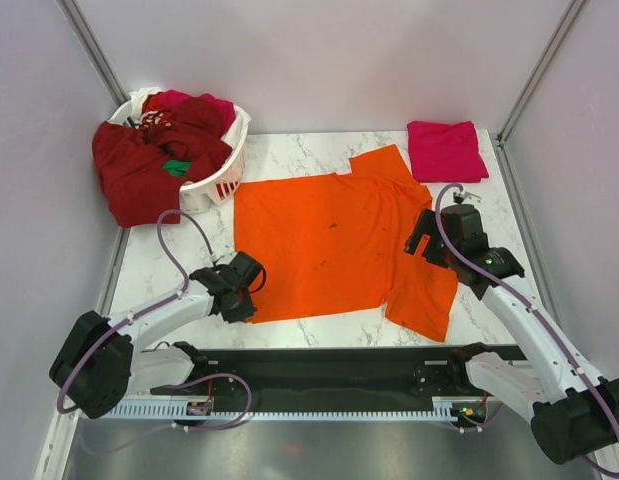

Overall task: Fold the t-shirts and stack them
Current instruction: Flatten the tshirt out

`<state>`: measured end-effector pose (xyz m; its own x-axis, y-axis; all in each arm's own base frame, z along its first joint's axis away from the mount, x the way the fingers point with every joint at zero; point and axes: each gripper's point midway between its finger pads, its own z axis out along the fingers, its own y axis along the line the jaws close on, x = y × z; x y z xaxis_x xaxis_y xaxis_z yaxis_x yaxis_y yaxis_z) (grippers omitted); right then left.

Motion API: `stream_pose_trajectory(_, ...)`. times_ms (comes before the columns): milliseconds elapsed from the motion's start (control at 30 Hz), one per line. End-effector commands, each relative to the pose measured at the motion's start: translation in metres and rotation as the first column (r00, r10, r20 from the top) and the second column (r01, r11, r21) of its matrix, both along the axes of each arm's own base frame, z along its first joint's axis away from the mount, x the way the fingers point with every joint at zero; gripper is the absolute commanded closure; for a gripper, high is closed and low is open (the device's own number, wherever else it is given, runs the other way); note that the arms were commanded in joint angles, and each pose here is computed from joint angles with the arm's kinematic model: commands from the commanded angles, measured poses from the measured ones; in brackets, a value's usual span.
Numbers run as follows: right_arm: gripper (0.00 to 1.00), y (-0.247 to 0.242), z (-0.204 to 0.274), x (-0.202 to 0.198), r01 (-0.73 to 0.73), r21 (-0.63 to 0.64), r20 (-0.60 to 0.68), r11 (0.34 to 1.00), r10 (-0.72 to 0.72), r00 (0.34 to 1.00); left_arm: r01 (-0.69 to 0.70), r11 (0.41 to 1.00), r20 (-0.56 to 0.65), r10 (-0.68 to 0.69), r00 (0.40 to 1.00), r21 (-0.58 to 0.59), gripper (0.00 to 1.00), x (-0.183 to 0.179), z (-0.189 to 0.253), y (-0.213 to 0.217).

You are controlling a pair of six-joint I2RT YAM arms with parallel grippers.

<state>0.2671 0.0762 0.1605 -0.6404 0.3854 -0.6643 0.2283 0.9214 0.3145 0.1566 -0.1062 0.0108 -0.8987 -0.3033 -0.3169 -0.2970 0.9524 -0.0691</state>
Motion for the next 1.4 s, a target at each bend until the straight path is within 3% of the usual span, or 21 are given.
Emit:
stream_pose_trajectory(0, 0.02, -0.018, 0.02, 0.003, 0.093, -0.044, 0.05, 0.995, -0.091, 0.995, -0.02, 0.999, 0.058, 0.023, 0.998, -0.042, 0.8, 0.017, -0.01, -0.012)
stream_pose_trajectory(100, 0.02, -0.029, 0.007, -0.007, 0.144, -0.079, 0.001, 0.986, -0.145, 0.989, -0.017, 1.0, 0.092, 0.019, 0.996, -0.024, 0.98, 0.023, -0.005, -0.009)
stream_pose_trajectory(200, 0.02, -0.042, -0.015, -0.022, 0.18, -0.149, -0.084, 0.972, -0.194, 0.977, -0.043, 0.998, 0.136, 0.048, 0.99, -0.037, 0.98, 0.027, 0.007, -0.004)
stream_pose_trajectory(367, 0.02, -0.025, -0.064, -0.05, 0.133, -0.1, -0.294, 0.986, -0.157, 0.943, -0.154, 0.982, 0.181, 0.173, 0.968, -0.111, 0.98, 0.025, 0.033, 0.014)
stream_pose_trajectory(567, 0.02, -0.022, -0.09, -0.072, 0.157, -0.077, -0.391, 0.985, -0.174, 0.904, -0.275, 0.947, 0.285, 0.313, 0.906, -0.166, 0.98, 0.031, 0.066, 0.039)
stream_pose_trajectory(900, 0.02, -0.011, -0.118, -0.114, 0.138, -0.043, -0.583, 0.989, -0.137, 0.801, -0.299, 0.942, 0.265, 0.331, 0.906, -0.155, 0.98, 0.027, 0.061, 0.042)
stream_pose_trajectory(1100, 0.08, -0.008, -0.137, -0.136, 0.119, -0.027, -0.652, 0.993, -0.108, 0.751, -0.301, 0.942, 0.257, 0.33, 0.908, -0.144, 0.98, 0.027, 0.056, 0.042)
stream_pose_trajectory(1233, 0.26, -0.005, -0.149, -0.14, 0.119, -0.007, -0.66, 0.993, -0.094, 0.745, -0.292, 0.946, 0.258, 0.32, 0.912, -0.141, 0.98, 0.028, 0.055, 0.042)
stream_pose_trajectory(1267, 0.42, -0.004, -0.15, -0.137, 0.117, 0.0, -0.652, 0.993, -0.089, 0.753, -0.292, 0.947, 0.255, 0.318, 0.913, -0.137, 0.98, 0.028, 0.053, 0.042)
stream_pose_trajectory(1333, 0.59, 0.001, -0.155, -0.141, 0.11, 0.03, -0.663, 0.993, -0.062, 0.746, -0.289, 0.948, 0.254, 0.315, 0.915, -0.135, 0.98, 0.028, 0.053, 0.042)
stream_pose_trajectory(1367, 0.74, 0.003, -0.156, -0.142, 0.106, 0.043, -0.664, 0.993, -0.051, 0.746, -0.288, 0.948, 0.253, 0.315, 0.915, -0.136, 0.98, 0.029, 0.053, 0.041)
